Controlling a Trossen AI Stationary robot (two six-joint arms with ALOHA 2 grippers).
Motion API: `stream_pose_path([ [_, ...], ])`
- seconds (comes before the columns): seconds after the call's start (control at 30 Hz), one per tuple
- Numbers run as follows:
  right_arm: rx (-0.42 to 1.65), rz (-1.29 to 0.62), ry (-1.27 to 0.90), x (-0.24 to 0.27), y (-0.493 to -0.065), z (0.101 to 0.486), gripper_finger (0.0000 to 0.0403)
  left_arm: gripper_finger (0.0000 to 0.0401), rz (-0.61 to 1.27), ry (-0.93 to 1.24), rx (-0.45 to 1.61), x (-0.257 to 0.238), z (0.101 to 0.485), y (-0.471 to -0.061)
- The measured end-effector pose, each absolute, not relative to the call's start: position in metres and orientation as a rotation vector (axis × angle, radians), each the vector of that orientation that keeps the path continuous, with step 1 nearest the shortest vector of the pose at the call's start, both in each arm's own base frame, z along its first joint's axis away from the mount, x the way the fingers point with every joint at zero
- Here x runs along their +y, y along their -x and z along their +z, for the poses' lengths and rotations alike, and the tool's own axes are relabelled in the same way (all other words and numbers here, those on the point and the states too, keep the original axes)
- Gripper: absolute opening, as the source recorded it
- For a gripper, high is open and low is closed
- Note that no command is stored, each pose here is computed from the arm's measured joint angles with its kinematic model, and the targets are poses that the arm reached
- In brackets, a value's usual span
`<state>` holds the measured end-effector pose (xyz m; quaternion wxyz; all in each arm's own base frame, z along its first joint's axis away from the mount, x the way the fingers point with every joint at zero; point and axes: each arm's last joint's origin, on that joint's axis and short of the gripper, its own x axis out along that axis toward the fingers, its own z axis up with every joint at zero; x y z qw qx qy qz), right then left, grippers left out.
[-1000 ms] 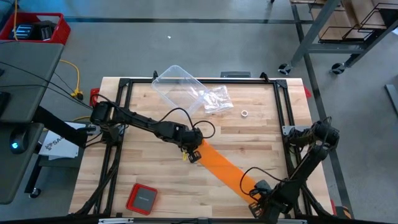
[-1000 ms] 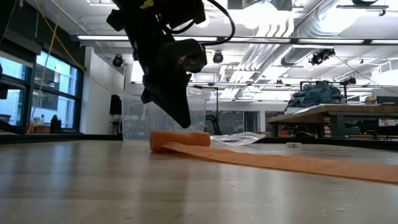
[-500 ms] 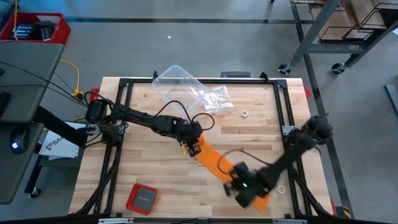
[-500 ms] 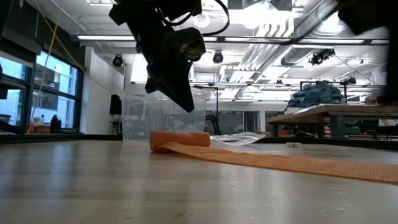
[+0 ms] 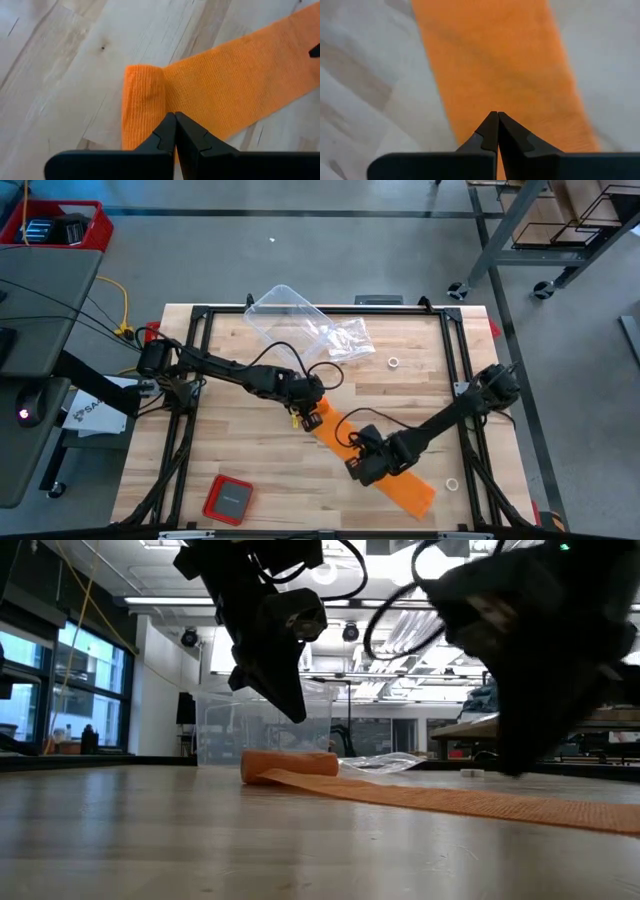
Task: Roll bandage
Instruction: Roll the orange bandage
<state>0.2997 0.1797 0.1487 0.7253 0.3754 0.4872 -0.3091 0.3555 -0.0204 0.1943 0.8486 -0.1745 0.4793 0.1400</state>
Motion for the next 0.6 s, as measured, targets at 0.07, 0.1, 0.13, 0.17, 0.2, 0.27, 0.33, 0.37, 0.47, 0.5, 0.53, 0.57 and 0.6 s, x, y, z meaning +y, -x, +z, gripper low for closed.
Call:
stream_pose_path([
  [0.07,1.084,-0.670,-0.839,0.186,-0.300,0.142,0.0000,0.0000,0.296,0.368,1.010,-0.020,0.194,-0.355],
  [0.1,1.094,-0.665,-0.840,0.189,-0.299,0.139,0.0000,0.0000,0.296,0.368,1.010,-0.020,0.194,-0.356],
  [0.13,1.109,-0.667,-0.841,0.191,-0.299,0.135,0.0000,0.0000,0.297,0.367,1.011,-0.020,0.194,-0.355],
  [0.17,1.116,-0.674,-0.845,0.193,-0.298,0.133,0.0000,0.0000,0.299,0.366,1.010,-0.020,0.194,-0.355],
  [0.2,1.126,-0.672,-0.852,0.194,-0.297,0.132,0.0000,0.0000,0.297,0.364,1.009,-0.020,0.194,-0.355],
  [0.27,1.128,-0.675,-0.864,0.198,-0.296,0.131,0.0000,0.0000,0.291,0.352,1.013,-0.020,0.193,-0.356],
  [0.33,1.121,-0.678,-0.863,0.200,-0.295,0.130,0.0000,0.0000,0.273,0.348,1.026,-0.020,0.188,-0.358],
  [0.37,1.121,-0.678,-0.864,0.200,-0.294,0.130,0.0000,0.0000,0.248,0.354,1.044,-0.019,0.184,-0.359],
  [0.47,1.119,-0.683,-0.875,0.201,-0.294,0.130,0.0000,0.0000,0.186,0.397,1.082,-0.017,0.174,-0.363],
  [0.5,1.118,-0.683,-0.877,0.201,-0.294,0.130,0.0000,0.0000,0.189,0.402,1.090,-0.016,0.172,-0.363],
  [0.53,1.119,-0.682,-0.878,0.201,-0.294,0.130,0.0000,0.0000,0.193,0.405,1.092,-0.015,0.171,-0.363],
  [0.57,1.120,-0.680,-0.878,0.201,-0.294,0.130,0.0000,0.0000,0.193,0.405,1.093,-0.015,0.170,-0.363],
  [0.6,1.120,-0.678,-0.880,0.202,-0.294,0.130,0.0000,0.0000,0.194,0.401,1.094,-0.014,0.169,-0.364],
])
